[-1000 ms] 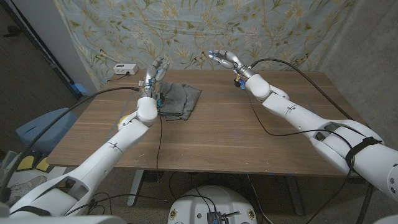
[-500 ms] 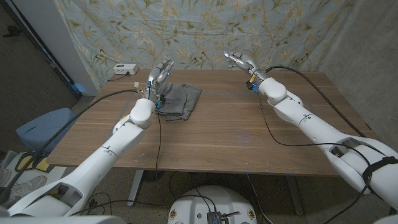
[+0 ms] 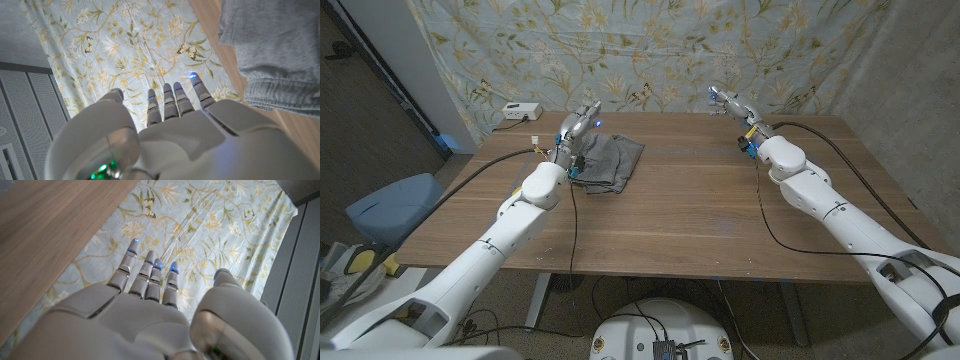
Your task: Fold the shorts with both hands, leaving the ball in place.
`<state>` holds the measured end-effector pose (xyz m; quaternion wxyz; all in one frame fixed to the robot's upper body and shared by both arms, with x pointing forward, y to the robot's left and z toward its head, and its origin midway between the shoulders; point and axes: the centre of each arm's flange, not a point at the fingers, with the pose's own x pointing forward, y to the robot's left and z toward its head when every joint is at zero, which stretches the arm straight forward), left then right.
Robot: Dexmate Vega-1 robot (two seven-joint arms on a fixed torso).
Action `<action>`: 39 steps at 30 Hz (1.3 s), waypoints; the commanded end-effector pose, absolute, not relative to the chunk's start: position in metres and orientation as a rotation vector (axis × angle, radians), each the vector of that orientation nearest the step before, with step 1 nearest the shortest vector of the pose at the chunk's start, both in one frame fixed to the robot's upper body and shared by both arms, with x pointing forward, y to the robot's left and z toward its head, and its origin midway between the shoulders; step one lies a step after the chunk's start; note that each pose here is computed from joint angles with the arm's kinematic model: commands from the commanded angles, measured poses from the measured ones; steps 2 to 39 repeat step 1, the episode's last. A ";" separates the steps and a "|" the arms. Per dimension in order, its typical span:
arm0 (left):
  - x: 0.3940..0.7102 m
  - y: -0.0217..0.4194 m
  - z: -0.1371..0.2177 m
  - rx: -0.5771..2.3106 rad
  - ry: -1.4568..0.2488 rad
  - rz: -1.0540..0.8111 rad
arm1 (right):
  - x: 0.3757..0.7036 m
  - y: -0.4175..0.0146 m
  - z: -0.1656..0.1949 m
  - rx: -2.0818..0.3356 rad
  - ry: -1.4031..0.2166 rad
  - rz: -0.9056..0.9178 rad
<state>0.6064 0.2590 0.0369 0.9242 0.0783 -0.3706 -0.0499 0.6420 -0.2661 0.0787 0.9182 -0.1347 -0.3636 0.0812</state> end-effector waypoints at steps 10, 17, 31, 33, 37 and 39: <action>0.621 0.264 0.025 0.101 -0.711 -0.196 | 0.595 -0.308 0.041 -0.120 -0.767 -0.031; 0.621 0.264 0.025 0.101 -0.711 -0.196 | 0.595 -0.308 0.041 -0.120 -0.767 -0.031; 0.621 0.264 0.025 0.101 -0.711 -0.196 | 0.595 -0.308 0.041 -0.120 -0.767 -0.031; 0.621 0.264 0.025 0.101 -0.711 -0.196 | 0.595 -0.308 0.041 -0.120 -0.767 -0.031; 0.621 0.264 0.025 0.101 -0.711 -0.196 | 0.595 -0.308 0.041 -0.120 -0.767 -0.031; 0.621 0.264 0.025 0.101 -0.711 -0.196 | 0.595 -0.308 0.041 -0.120 -0.767 -0.031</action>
